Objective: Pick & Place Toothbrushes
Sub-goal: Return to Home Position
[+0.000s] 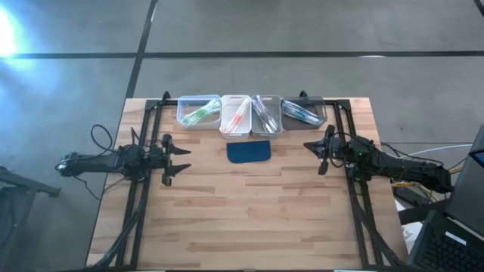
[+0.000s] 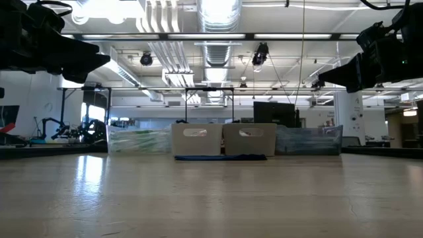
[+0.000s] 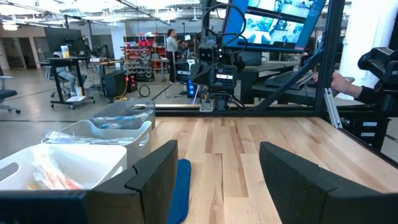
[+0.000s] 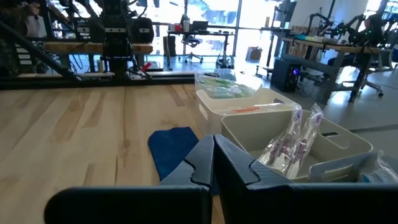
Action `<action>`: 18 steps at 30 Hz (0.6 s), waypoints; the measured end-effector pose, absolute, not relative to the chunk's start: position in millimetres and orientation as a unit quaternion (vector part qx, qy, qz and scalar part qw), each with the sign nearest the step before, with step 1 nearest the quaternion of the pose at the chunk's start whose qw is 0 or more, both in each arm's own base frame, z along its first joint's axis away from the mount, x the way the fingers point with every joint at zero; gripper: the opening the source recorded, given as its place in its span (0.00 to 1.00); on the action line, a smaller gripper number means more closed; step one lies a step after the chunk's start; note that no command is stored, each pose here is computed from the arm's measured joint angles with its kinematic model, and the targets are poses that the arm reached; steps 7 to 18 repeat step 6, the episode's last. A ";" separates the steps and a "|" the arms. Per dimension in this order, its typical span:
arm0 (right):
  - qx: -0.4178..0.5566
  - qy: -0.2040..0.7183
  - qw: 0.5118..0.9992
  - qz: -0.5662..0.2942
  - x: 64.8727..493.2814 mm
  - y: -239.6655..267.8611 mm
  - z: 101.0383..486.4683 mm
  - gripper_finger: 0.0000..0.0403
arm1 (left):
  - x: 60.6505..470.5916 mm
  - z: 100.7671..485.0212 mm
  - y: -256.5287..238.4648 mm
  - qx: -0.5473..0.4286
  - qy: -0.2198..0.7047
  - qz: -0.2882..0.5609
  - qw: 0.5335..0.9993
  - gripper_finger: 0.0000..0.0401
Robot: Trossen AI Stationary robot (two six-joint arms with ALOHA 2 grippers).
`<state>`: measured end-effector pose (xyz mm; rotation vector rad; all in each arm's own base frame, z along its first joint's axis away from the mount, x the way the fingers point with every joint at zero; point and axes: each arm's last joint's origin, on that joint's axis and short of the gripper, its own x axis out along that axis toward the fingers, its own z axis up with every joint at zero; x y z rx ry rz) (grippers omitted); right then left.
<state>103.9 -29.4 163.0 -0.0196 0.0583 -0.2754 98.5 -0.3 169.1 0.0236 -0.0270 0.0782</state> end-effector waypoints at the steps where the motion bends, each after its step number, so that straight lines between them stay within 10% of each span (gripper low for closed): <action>1: -0.011 0.029 0.990 -0.137 103.9 -29.4 163.0 0.02 | 98.5 169.2 -0.3 0.012 -0.014 0.039 0.999 0.58; 18: -0.011 0.029 0.990 -0.137 103.9 -29.4 163.0 0.02 | 98.5 169.2 -0.3 0.012 -0.014 0.039 0.999 0.58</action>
